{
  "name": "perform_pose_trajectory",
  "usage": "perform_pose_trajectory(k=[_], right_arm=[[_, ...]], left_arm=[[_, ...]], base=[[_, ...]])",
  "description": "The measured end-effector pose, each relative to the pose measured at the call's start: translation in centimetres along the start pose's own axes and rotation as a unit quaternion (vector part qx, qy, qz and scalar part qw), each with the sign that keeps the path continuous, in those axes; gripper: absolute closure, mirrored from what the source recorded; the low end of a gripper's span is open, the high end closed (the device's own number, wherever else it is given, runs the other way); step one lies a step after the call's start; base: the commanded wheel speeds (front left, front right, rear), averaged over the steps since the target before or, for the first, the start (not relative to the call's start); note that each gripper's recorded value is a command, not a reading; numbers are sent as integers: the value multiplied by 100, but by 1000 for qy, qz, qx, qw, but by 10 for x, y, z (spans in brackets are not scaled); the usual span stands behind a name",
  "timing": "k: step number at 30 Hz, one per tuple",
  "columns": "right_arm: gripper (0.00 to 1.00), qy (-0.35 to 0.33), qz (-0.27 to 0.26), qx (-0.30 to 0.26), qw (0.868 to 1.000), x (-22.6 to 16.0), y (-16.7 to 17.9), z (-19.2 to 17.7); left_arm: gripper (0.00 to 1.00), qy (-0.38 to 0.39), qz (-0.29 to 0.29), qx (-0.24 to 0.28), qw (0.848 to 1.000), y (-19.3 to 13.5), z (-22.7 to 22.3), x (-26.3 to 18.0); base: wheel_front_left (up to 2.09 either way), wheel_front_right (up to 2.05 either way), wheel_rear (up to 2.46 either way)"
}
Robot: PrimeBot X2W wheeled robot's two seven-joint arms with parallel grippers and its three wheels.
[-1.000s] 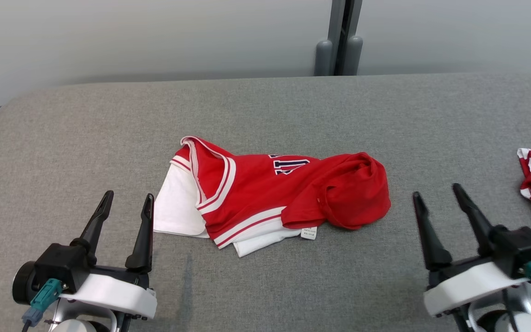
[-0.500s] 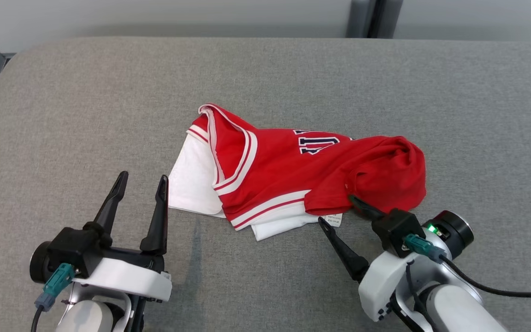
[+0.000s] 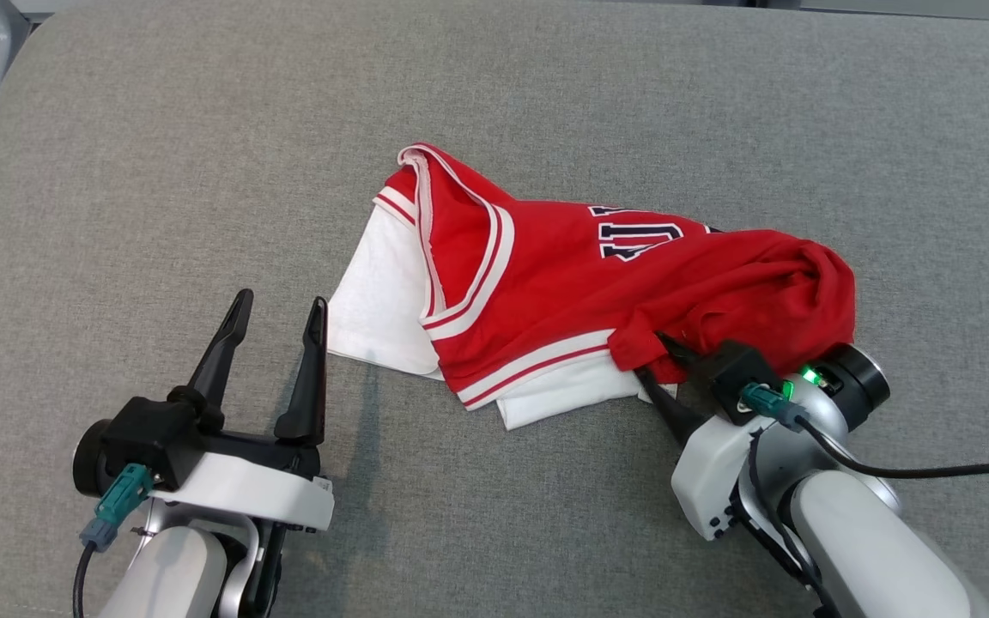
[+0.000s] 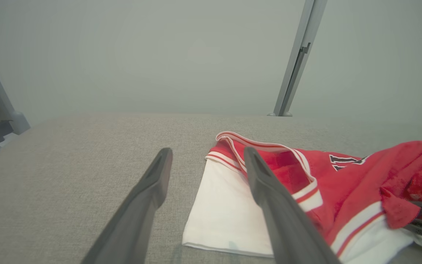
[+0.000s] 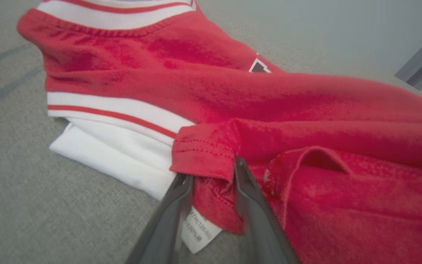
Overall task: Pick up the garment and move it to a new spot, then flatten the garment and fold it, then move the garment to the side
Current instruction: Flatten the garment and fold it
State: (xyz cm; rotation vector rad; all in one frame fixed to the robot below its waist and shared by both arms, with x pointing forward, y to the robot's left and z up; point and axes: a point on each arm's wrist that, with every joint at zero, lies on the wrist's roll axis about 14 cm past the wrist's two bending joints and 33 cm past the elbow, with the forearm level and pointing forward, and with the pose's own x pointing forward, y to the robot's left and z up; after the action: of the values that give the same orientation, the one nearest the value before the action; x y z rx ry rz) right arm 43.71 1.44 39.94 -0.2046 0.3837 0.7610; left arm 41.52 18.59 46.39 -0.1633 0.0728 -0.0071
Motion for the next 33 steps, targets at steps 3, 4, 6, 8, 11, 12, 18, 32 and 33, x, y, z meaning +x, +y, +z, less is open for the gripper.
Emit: perform_pose_trajectory(k=[3,4,6,8,11,12,18,32,33], right_arm=[[100,-27,-10,12,1000,-2,-6,10],[100,-38,-16,16,999,-3,-10,15],[100,-67,-30,23,997,-9,-18,29],[100,-94,-47,30,994,-17,-27,41],[100,-126,-73,37,989,-33,-41,57],[100,-138,-83,40,986,-39,-46,63],[100,-193,-158,69,966,-82,-84,86],[93,-116,-318,227,913,-136,-150,-31],[75,-115,-321,230,911,-135,-151,-34]], left_arm=[[0,-2,-2,1,1000,-1,0,2],[0,-2,-2,1,1000,-1,0,2],[0,-3,-5,1,1000,-2,0,4],[0,-5,-8,3,1000,-4,2,5],[0,-11,-16,4,1000,-8,4,8],[0,-11,-19,5,1000,-10,5,9],[0,-20,-40,8,999,-22,11,14],[0,-10,-68,12,998,-38,9,22],[0,-10,-69,12,997,-39,9,22]], base=[[0,0,0],[0,0,0],[0,0,0],[0,0,0],[0,0,0],[0,0,0],[0,0,0],[0,0,0],[0,0,0]])
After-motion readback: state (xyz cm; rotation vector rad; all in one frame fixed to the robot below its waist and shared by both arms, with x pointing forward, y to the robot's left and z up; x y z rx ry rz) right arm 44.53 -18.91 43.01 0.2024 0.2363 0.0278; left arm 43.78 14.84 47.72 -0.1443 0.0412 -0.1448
